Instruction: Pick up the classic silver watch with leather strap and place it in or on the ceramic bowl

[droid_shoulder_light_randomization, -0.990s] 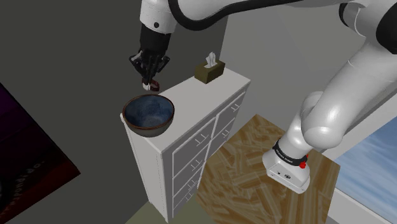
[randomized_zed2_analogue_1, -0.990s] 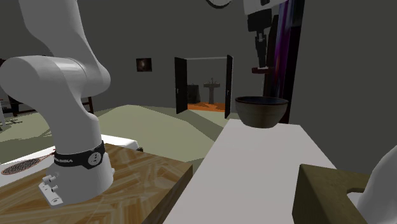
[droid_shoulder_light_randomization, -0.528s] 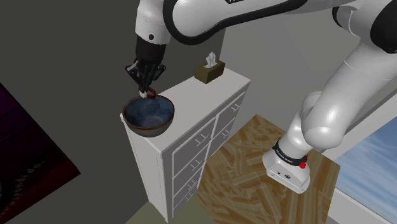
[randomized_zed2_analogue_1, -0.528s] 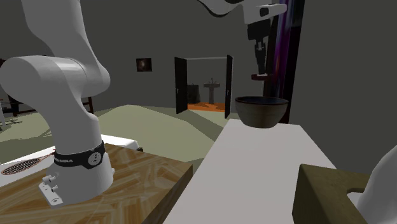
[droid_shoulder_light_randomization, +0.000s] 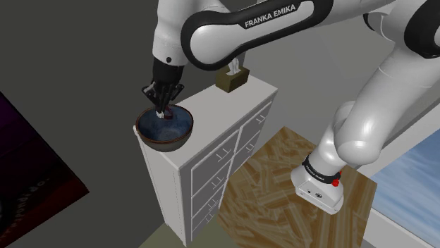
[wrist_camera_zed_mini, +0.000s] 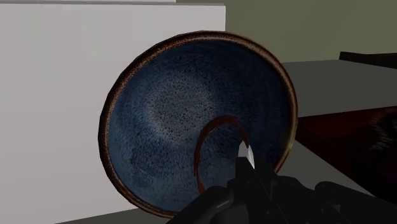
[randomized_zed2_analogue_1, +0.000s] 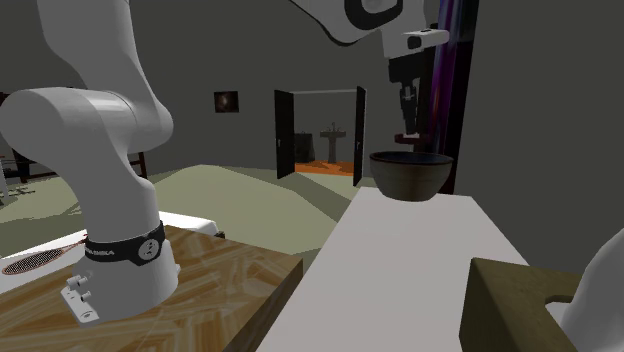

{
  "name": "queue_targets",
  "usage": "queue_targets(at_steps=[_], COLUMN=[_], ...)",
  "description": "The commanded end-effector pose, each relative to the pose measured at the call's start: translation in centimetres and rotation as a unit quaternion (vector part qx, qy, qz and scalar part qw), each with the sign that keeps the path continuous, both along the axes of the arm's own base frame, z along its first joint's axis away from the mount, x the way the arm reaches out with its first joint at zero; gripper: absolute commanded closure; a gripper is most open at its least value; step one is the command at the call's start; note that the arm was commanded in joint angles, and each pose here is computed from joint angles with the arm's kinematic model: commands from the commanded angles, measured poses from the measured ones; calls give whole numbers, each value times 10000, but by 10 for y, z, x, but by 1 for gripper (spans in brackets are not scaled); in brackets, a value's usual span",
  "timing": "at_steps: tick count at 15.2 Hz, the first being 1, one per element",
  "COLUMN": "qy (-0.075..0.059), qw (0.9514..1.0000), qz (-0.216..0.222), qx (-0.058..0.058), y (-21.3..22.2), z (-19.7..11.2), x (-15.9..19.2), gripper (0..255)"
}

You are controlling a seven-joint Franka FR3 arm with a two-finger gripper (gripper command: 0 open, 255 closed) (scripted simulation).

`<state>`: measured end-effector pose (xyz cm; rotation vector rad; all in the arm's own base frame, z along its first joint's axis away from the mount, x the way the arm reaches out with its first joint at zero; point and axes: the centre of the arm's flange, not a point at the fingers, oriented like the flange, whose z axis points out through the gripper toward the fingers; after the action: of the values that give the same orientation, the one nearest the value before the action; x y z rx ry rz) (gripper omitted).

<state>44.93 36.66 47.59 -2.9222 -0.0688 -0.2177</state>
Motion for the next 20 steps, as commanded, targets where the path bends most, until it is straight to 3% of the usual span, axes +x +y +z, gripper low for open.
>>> queue_targets(at_steps=[1,4,11,12,17,20], qy=[-2,-2,-2,-2,-2,-2], qw=[10000,10000,10000,10000,10000,10000], qz=[0,0,0,0,0,0], qx=[1,1,1,1,1,1], y=[1,1,1,1,1,-8], z=[-11,-27,-27,-27,-27,11], x=[0,0,0,0,0,-6], gripper=[255,255,255,0,0,0])
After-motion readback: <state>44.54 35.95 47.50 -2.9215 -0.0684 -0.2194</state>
